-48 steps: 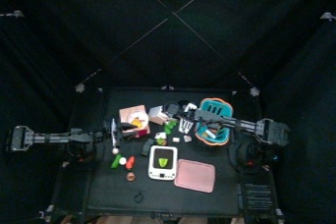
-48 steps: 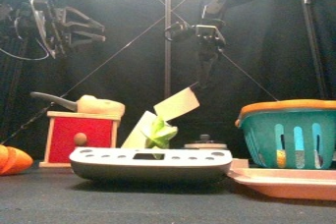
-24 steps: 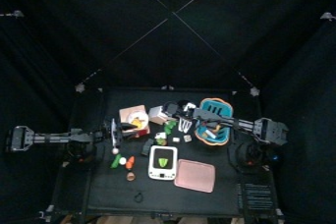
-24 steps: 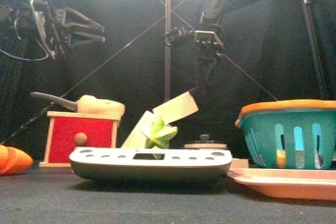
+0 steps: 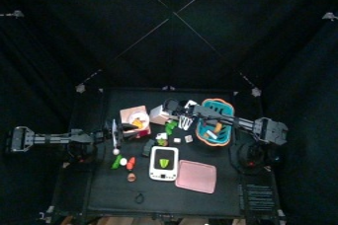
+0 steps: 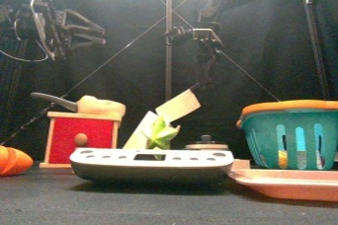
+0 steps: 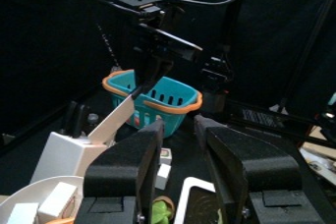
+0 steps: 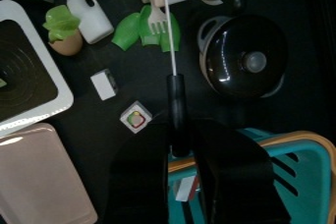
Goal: Put cleaver in holder
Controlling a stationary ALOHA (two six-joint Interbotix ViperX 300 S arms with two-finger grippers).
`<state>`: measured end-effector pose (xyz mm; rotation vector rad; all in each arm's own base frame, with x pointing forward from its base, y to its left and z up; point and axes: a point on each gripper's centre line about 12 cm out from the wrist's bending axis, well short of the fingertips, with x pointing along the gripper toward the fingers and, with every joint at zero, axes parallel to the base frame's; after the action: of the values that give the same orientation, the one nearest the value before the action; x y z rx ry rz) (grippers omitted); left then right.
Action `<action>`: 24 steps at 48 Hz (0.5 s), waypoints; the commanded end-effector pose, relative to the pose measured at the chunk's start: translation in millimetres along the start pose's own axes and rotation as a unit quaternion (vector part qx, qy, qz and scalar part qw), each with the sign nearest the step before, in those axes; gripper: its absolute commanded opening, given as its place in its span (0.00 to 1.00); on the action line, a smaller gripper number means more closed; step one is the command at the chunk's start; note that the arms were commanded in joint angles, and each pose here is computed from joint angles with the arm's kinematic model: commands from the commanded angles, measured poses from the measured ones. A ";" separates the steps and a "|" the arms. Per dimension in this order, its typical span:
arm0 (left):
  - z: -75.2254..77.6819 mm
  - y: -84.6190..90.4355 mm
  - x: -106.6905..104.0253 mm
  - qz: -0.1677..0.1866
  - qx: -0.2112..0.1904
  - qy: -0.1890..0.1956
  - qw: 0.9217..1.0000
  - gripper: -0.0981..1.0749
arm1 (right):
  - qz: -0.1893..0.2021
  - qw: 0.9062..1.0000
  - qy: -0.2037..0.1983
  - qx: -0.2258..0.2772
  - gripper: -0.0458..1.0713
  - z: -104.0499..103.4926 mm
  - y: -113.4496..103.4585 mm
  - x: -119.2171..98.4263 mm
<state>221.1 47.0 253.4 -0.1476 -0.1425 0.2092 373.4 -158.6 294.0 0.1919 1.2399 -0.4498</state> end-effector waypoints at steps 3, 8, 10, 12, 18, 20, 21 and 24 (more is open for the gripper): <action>4.8 0.0 2.7 0.001 0.000 -0.007 1.000 0.71 | 0.004 1.000 -0.018 0.007 0.47 8.1 -3.6 -15.5; 4.8 0.0 2.7 0.001 0.000 -0.007 1.000 0.71 | 0.005 1.000 -0.002 -0.010 0.47 8.5 -1.9 -14.0; 3.8 0.2 2.6 0.001 0.000 -0.006 1.000 0.71 | 0.007 1.000 0.005 -0.020 0.47 8.8 -0.5 -12.8; 4.2 0.1 2.4 0.001 0.000 -0.006 1.000 0.71 | 0.011 1.000 0.007 -0.026 0.47 10.2 0.3 -13.1; 4.3 0.4 2.4 0.002 0.000 -0.006 1.000 0.71 | 0.014 0.999 0.018 -0.023 0.47 16.7 -0.1 -10.2; 4.2 0.1 2.4 0.001 0.000 -0.006 1.000 0.71 | 0.014 0.999 0.020 -0.025 0.47 18.7 -0.7 -10.1; 4.3 0.3 2.4 0.001 0.001 -0.006 1.000 0.71 | 0.013 0.999 0.022 -0.026 0.47 19.6 -1.2 -9.6; 3.8 0.0 2.4 0.001 0.001 -0.005 1.000 0.71 | 0.013 0.999 0.025 -0.026 0.47 22.3 -1.9 -9.9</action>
<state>221.1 47.0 253.0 -0.1479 -0.1394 0.2093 389.3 -162.6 290.1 0.1752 1.3425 -0.3815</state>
